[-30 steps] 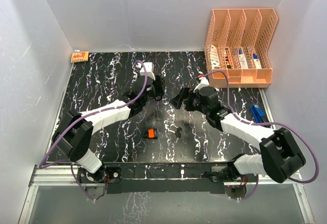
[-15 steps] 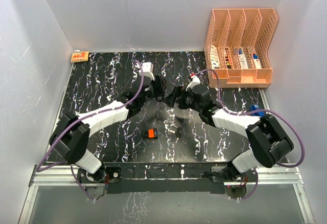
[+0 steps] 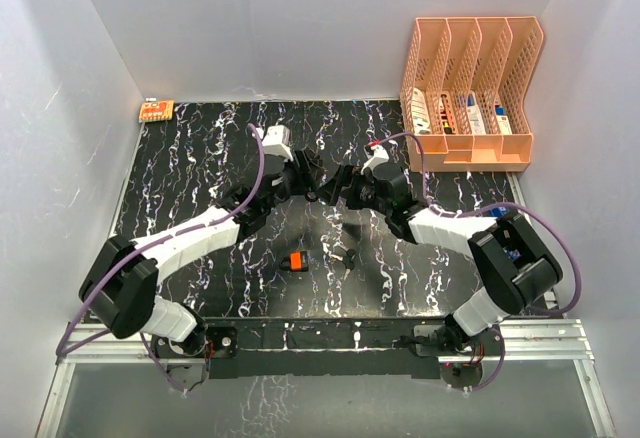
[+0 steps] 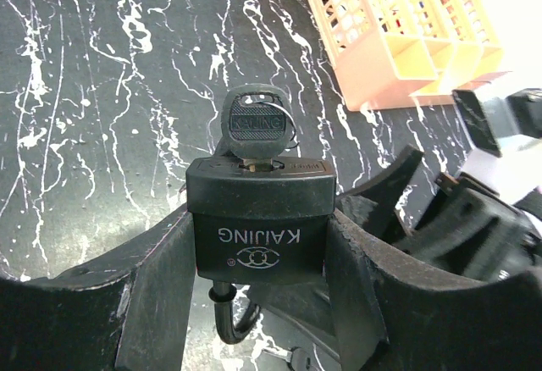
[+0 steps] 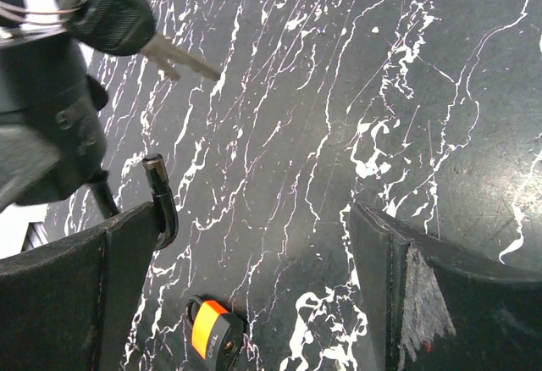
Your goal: Unlock with the key
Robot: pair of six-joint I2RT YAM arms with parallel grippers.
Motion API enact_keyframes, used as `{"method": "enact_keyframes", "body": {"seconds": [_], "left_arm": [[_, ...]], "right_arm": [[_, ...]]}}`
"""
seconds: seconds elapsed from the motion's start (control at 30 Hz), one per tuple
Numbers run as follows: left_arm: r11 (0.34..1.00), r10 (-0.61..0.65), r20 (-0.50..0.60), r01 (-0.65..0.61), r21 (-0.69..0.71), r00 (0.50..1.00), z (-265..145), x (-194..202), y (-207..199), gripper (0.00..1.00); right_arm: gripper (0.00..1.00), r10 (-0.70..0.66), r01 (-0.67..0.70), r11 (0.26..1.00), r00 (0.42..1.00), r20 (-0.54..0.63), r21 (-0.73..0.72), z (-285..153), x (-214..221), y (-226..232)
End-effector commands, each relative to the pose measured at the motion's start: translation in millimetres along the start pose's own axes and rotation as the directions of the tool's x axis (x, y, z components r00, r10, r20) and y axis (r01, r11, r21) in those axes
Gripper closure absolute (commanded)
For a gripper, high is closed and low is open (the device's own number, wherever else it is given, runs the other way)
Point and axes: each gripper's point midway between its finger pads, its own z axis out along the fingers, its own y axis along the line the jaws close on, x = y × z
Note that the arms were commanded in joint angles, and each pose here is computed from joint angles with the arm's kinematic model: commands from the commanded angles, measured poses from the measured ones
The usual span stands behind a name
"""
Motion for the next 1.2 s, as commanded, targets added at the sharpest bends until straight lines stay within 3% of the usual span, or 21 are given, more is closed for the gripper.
{"method": "enact_keyframes", "body": {"seconds": [0.0,0.37,0.6,0.77,0.87,1.03,1.17], "left_arm": [[0.983,-0.103,0.166,0.075,0.167,0.981,-26,-62,-44,1.00],[0.972,-0.149,0.154,0.117,0.203,0.977,-19,-61,-51,1.00],[0.999,-0.051,0.155,0.050,0.011,0.987,0,-55,-9,1.00],[0.991,0.018,0.135,0.000,-0.134,0.991,12,-53,26,1.00],[0.959,0.093,0.085,-0.067,-0.276,0.992,23,-50,56,1.00],[0.844,0.220,-0.070,-0.225,-0.487,0.973,43,-40,113,1.00],[0.801,0.223,-0.187,-0.289,-0.524,0.957,68,-23,145,1.00]], "right_arm": [[0.07,-0.008,0.014,0.998,0.997,0.079,-0.067,9,-30,16],[0.08,-0.002,0.007,0.994,0.999,0.047,-0.113,17,-24,20],[0.07,-0.013,0.028,0.996,0.985,0.173,-0.082,-20,-57,21],[0.06,-0.065,0.063,0.998,0.982,0.177,0.015,-40,-67,10],[0.05,-0.093,0.082,0.994,0.979,0.181,0.067,-52,-67,2],[0.04,-0.113,0.096,0.991,0.972,0.205,0.092,-68,-70,0],[0.04,-0.122,0.104,0.990,0.970,0.212,0.097,-77,-71,1]]}}
